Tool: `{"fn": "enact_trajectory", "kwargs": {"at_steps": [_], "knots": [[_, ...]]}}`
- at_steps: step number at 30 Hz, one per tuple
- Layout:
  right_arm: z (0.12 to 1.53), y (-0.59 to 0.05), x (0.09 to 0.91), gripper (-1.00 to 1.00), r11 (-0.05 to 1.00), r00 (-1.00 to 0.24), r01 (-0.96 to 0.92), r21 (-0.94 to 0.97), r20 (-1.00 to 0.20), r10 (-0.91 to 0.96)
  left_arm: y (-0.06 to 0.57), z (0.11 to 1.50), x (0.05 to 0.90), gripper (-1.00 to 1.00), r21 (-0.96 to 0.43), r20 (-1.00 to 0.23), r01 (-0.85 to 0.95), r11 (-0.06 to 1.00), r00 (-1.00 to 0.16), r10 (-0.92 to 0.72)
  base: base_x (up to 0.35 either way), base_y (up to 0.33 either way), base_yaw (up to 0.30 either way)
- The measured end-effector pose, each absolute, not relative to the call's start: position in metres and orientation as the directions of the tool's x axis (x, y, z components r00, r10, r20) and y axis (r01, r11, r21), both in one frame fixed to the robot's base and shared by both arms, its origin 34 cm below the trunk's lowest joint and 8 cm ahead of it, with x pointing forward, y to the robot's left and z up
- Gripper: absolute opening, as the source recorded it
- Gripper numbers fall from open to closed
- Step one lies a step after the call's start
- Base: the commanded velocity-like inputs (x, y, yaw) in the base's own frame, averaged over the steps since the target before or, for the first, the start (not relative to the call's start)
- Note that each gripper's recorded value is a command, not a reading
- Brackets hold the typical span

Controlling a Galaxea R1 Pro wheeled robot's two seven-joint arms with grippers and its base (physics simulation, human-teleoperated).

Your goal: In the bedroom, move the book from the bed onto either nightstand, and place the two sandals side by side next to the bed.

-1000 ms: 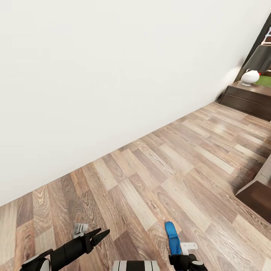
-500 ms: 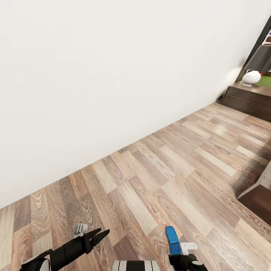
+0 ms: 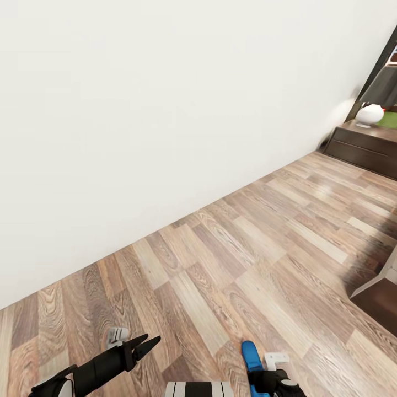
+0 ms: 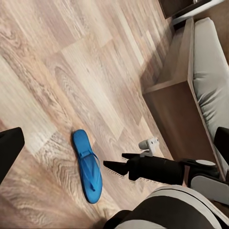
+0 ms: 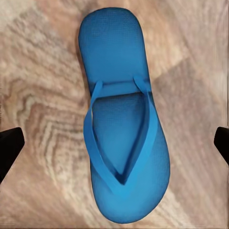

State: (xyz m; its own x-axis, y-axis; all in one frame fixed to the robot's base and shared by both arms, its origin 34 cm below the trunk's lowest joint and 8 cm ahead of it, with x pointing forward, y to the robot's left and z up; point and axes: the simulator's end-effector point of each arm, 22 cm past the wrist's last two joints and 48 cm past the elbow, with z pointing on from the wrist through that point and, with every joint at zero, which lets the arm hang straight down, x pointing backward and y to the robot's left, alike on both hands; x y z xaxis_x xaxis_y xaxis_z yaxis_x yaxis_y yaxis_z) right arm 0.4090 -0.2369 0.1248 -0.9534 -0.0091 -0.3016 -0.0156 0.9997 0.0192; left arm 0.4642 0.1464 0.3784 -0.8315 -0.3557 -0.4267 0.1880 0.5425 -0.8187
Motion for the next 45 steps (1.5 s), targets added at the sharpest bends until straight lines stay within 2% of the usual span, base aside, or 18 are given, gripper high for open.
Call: {"fn": "enact_trajectory", "kwargs": {"at_steps": [7,25,45], "knots": [[0.136,-0.237,0.437,1.00,1.000,-0.934,-0.015,0.018,-0.357,-0.008,0.146,0.379,0.464,1.00,-0.819,-0.427,0.188,0.542,-0.831,-0.356,0.002,-0.001,0.000],[0.137,-0.237,0.438,1.00,1.000,-0.933,-0.014,0.018,-0.361,-0.007,0.146,0.377,0.464,1.00,-0.818,-0.425,0.184,0.545,-0.832,-0.356,0.000,0.000,0.000],[0.106,-0.240,0.405,1.00,1.000,-0.960,-0.014,0.016,-0.281,-0.009,0.146,0.344,0.452,1.00,-0.829,-0.355,0.116,0.546,-0.864,-0.356,0.000,0.000,0.000]]}}
